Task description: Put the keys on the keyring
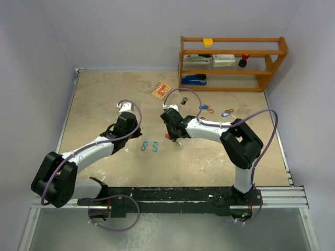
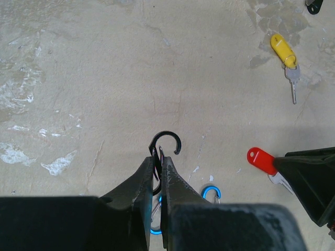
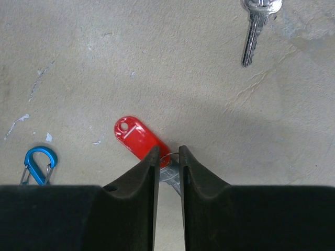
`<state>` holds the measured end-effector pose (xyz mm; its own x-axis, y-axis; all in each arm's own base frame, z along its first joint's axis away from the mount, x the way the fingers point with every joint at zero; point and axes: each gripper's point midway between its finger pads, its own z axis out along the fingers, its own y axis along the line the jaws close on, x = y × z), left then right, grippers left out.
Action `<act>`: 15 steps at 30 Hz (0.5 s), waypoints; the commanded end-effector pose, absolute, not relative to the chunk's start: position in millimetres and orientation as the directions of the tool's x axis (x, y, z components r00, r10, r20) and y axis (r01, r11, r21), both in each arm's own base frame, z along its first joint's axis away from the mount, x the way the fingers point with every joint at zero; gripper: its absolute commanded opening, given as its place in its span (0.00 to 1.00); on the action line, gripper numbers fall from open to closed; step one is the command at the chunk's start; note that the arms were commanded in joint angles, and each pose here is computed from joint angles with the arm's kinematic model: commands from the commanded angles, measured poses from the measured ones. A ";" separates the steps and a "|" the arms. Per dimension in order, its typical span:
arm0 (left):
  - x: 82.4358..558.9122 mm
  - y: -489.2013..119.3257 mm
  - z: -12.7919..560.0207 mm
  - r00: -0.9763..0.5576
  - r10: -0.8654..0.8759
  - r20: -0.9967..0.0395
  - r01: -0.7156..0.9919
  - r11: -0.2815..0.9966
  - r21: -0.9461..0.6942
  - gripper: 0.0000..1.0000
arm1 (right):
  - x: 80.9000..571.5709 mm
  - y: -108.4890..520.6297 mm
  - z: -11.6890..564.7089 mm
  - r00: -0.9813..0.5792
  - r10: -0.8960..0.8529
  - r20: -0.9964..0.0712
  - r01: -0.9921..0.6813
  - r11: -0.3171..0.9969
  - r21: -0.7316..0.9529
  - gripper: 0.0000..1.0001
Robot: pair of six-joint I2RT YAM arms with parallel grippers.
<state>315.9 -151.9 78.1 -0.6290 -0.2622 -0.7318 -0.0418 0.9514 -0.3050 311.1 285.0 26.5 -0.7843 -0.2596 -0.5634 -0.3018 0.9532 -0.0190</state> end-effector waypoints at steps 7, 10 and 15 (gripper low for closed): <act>320.3 -157.8 83.4 -0.608 -0.263 -0.749 -0.012 0.947 -0.322 0.00 | 313.7 288.8 40.0 -0.776 -0.244 -0.582 -0.291 0.957 -0.012 0.10; 320.2 -157.9 82.3 -0.610 -0.262 -0.748 -0.012 0.947 -0.322 0.00 | 315.2 289.2 42.6 -0.771 -0.247 -0.587 -0.295 0.955 -0.015 0.07; 321.1 -159.0 83.2 -0.609 -0.263 -0.748 -0.009 0.946 -0.325 0.00 | 317.9 288.1 45.5 -0.766 -0.255 -0.590 -0.294 0.955 -0.031 0.04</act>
